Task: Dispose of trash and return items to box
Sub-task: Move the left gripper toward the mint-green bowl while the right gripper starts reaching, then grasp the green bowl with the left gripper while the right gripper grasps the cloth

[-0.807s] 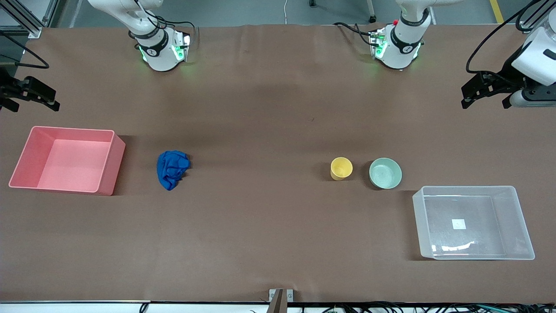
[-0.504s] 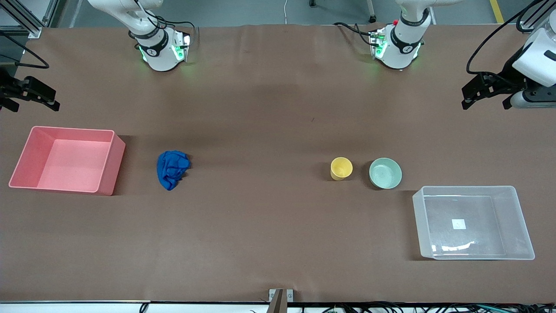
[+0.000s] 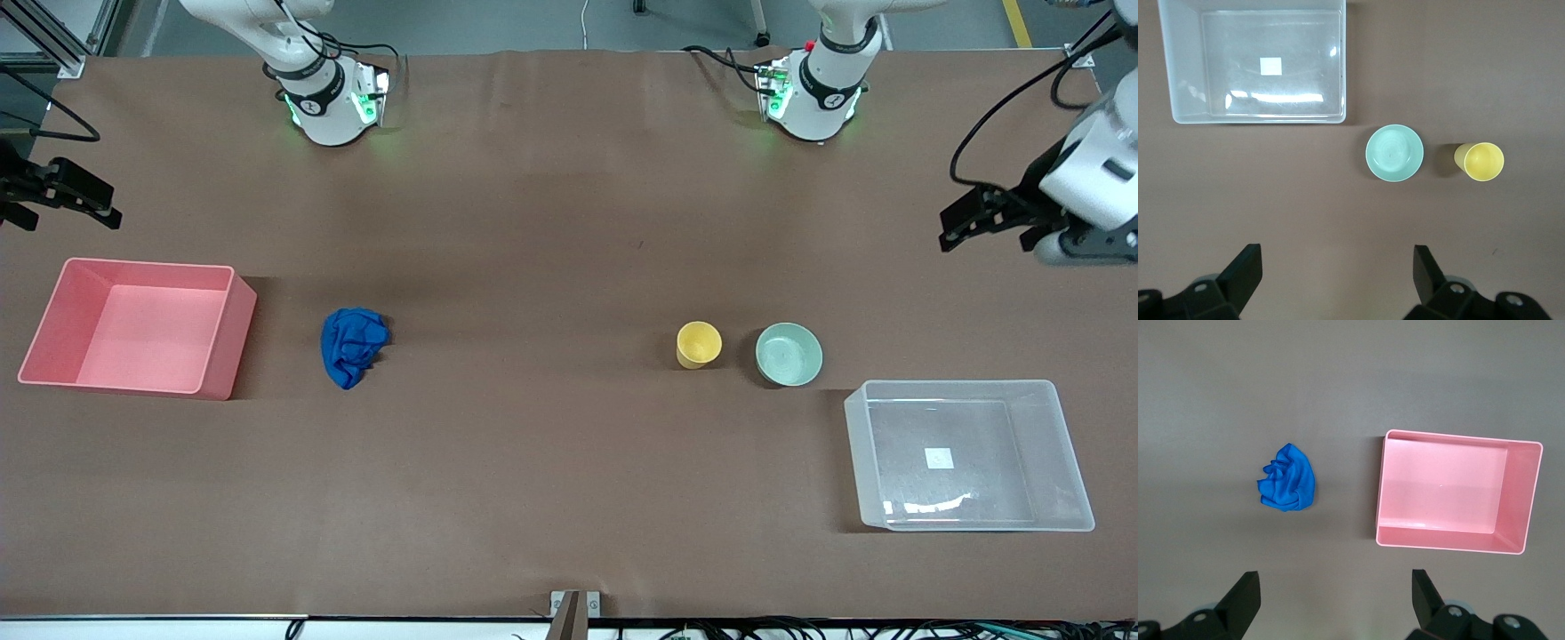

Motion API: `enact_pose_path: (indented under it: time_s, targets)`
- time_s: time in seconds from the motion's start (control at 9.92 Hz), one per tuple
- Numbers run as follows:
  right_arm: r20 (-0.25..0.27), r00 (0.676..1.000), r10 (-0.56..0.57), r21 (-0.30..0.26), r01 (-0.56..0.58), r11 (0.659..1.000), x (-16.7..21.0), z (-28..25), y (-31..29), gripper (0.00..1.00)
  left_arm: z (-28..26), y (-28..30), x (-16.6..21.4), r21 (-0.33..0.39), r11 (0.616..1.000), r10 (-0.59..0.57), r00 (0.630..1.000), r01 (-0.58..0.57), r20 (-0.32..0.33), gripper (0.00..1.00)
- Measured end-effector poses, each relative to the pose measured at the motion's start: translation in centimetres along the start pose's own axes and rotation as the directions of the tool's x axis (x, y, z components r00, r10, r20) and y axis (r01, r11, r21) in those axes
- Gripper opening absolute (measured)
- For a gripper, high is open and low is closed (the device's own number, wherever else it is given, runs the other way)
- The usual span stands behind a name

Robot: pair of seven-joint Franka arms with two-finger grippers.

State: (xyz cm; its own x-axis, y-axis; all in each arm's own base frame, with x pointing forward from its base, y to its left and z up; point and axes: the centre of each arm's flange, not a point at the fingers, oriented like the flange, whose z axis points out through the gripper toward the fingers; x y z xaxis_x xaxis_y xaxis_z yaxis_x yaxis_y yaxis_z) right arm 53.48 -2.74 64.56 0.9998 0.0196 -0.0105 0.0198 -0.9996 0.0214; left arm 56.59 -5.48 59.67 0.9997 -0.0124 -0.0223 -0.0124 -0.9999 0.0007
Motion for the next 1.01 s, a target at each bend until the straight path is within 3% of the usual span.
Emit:
enact_pose_path:
  time_s: [0.5, 1.01]
  targets:
    - [0.004, 1.0, -0.002, 0.0, 0.002, 1.0, 0.2, 0.3, -0.1, 1.0, 13.8, -2.9, 3.5, -0.02, 0.997, -0.078, 0.995, 0.077, -0.055, 1.0]
    - [-0.001, 1.0, -0.017, -0.005, 0.017, 1.0, 3.2, 3.6, -0.9, 0.99, 29.9, 0.0, 1.5, -0.066, 0.982, -0.185, 0.976, 0.178, -0.113, 1.0]
